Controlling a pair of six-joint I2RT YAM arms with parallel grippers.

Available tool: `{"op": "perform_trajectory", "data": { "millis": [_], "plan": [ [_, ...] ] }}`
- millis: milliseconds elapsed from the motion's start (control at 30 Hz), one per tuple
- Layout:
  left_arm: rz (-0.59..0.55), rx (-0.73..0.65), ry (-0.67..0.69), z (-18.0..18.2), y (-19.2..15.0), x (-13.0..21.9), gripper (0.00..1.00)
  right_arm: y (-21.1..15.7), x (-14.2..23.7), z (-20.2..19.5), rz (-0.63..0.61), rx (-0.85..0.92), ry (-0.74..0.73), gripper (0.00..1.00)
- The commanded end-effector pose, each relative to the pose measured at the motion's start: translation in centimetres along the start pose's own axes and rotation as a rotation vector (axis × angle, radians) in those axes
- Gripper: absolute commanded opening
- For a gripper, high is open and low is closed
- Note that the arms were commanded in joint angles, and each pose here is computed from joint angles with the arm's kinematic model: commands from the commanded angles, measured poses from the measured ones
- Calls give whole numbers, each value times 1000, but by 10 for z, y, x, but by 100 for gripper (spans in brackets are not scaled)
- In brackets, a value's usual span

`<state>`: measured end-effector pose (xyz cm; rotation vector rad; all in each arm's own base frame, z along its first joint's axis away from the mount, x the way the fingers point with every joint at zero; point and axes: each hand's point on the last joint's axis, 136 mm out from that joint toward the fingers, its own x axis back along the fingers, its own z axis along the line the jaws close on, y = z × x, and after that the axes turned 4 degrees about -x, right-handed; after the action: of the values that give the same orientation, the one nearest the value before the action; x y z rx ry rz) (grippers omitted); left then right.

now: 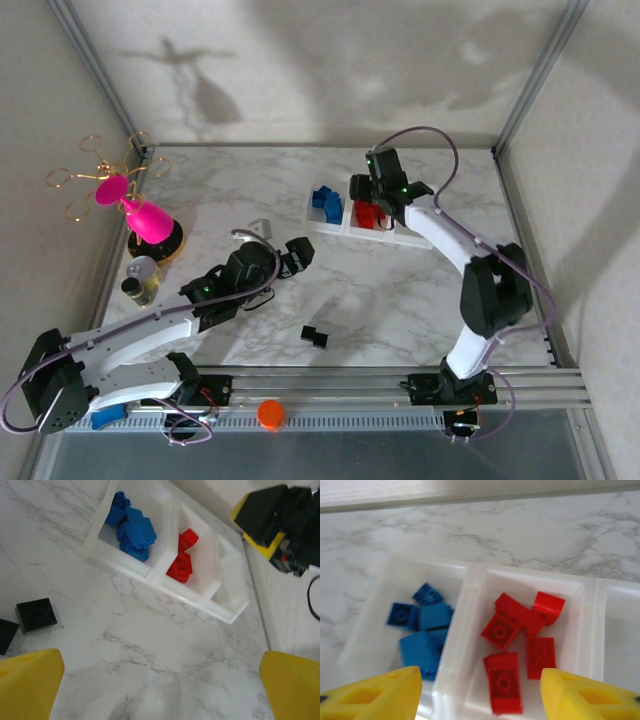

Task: Sort the legos into containers by color
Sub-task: Place the lego in the container, then pick up the lego from the bottom-center of the table.

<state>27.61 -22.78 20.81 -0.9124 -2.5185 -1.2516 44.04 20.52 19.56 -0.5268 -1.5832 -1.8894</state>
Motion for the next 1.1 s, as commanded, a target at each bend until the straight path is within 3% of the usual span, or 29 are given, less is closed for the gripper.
{"op": "perform_trajectory", "data": {
  "millis": [0,633,867,1067],
  "plan": [
    [4,10,22,13,-2,12,100,-30,23,14,45,6,58,65],
    [63,33,181,84,-35,49,100,-253,126,80,324,189,275,73],
    [56,61,198,96,-38,59,100,-303,137,118,388,431,390,76],
    [45,68,217,102,-36,67,99,-317,128,131,418,552,403,77]
  ]
}}
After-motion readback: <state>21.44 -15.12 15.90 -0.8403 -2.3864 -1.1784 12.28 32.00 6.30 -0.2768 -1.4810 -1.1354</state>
